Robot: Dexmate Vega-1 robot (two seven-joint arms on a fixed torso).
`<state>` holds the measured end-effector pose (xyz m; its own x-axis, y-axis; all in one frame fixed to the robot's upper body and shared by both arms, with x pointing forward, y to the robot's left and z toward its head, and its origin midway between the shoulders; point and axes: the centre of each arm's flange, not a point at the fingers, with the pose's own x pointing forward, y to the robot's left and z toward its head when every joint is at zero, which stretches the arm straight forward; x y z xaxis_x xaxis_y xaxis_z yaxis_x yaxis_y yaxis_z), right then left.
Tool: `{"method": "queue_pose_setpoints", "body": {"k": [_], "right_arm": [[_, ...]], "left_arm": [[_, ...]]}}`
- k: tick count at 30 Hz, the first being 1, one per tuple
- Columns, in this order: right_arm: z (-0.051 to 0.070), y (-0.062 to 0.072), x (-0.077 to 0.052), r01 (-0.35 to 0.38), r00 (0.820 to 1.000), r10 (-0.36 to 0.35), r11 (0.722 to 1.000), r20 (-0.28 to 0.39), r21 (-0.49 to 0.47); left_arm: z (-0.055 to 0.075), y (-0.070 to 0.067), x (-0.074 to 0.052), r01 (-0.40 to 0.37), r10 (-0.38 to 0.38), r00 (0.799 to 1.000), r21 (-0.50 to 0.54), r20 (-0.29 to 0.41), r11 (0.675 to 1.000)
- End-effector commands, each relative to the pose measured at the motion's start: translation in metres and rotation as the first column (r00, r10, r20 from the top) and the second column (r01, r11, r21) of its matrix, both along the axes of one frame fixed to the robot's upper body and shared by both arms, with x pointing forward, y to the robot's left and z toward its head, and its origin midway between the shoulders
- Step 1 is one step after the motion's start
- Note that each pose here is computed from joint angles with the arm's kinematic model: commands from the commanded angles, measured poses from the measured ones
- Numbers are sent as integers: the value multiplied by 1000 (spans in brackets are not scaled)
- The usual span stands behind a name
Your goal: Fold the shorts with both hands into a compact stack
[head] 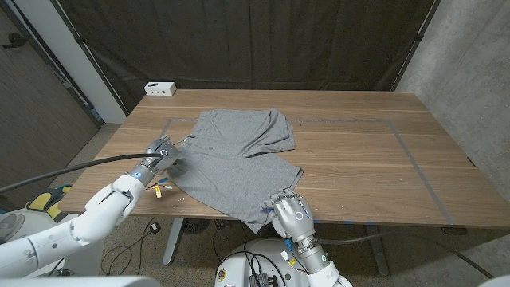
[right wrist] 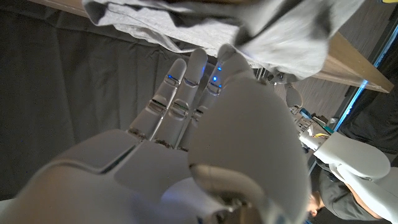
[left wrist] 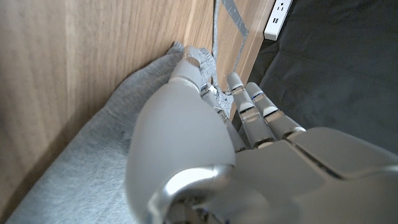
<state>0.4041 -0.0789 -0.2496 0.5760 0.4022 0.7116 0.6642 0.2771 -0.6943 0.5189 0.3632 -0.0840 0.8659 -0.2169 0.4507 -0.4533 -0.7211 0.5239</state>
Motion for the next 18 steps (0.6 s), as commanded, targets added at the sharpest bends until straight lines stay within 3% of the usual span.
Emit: {"method": "queue_pose_setpoints", "body": {"k": [1, 6, 10, 12, 14, 18], "right_arm": [[8, -2, -13, 52, 978, -60, 998, -201, -47], [-2, -7, -27, -7, 973, 1, 1000, -232, -28], [-14, -15, -43, 19, 980, -24, 1000, -197, -23], [-16, -15, -45, 33, 982, -42, 998, -187, -47], [-15, -15, -43, 38, 974, -49, 998, -221, -50], [-19, -11, -40, 55, 982, -70, 995, -177, -87]], "left_arm": [[2, -4, 7, 14, -14, 1000, -8, 11, 1000], [3, -6, 9, 12, -12, 1000, -10, 3, 1000], [3, -8, 10, 11, -11, 1000, -4, 1, 1000], [3, -9, 10, 10, -10, 1000, -2, 0, 1000], [3, -10, 10, 9, -9, 1000, 1, -3, 1000], [5, -11, 10, 10, -10, 1000, 0, 0, 1000]]}}
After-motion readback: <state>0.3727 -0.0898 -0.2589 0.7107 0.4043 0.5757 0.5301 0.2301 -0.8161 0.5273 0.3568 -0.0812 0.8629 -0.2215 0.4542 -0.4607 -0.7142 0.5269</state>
